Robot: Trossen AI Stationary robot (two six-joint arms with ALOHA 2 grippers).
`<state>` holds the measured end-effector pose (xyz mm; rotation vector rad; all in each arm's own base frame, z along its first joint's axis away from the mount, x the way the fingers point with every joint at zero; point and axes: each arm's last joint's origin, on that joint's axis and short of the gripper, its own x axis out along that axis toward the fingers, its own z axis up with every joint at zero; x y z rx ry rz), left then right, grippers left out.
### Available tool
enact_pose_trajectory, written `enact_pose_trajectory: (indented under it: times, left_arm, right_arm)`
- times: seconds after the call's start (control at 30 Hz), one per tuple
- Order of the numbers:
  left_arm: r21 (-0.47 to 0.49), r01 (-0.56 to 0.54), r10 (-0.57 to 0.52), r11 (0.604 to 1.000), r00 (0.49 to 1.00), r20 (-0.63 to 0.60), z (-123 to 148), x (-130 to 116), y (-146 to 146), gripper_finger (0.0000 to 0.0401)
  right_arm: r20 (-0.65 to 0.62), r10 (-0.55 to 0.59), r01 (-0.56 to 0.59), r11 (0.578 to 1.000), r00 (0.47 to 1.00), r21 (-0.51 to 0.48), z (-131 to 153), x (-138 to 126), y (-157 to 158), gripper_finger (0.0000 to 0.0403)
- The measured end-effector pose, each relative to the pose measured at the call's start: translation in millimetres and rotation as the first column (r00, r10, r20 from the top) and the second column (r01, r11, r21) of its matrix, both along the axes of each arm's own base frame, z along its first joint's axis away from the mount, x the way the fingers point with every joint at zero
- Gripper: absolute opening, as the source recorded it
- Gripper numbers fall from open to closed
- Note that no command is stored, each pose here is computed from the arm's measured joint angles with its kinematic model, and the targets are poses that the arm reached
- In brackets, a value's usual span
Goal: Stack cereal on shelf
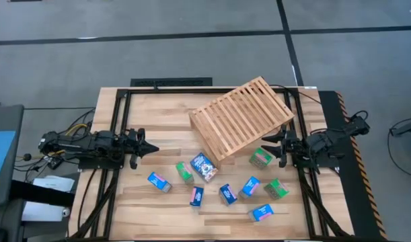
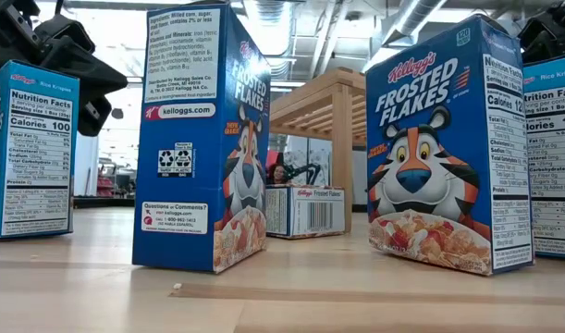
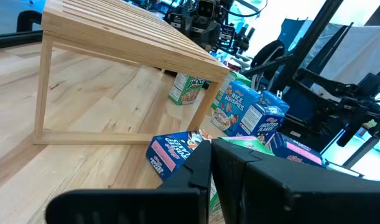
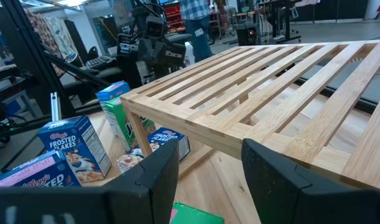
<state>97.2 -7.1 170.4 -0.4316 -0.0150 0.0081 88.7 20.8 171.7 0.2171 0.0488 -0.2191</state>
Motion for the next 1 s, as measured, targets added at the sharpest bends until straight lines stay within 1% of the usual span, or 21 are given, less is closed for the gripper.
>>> enact_pose_trajectory:
  times: [0.8,0.87,0.93,0.97,1.0]
  left_arm:
    - [0.002,-0.001,0.001,1.0,1.0,0.0,0.0,0.0,0.0,0.0]
    - [0.006,-0.029,0.029,1.0,1.0,0.004,0.4,0.0,0.8,0.0]
    - [0.003,-0.087,0.087,0.996,0.996,0.013,1.3,-0.2,2.5,0.0]
    - [-0.01,-0.128,0.128,0.992,0.992,0.02,1.9,-0.3,3.7,0.0]
    - [-0.043,-0.172,0.174,0.984,0.984,0.034,3.2,-0.5,5.0,0.0]
  right_arm:
    - [0.0,0.0,0.0,1.0,1.0,0.0,0.1,0.0,0.0,0.02]
    - [0.0,0.0,0.0,1.0,1.0,0.0,0.0,0.0,0.0,0.02]
    - [0.0,0.0,0.0,1.0,1.0,0.0,0.1,0.0,0.0,0.02]
    - [0.0,0.0,0.0,1.0,1.0,0.0,0.0,0.0,0.0,0.02]
    - [0.0,0.0,0.0,1.0,1.0,0.0,0.0,0.0,0.0,0.02]
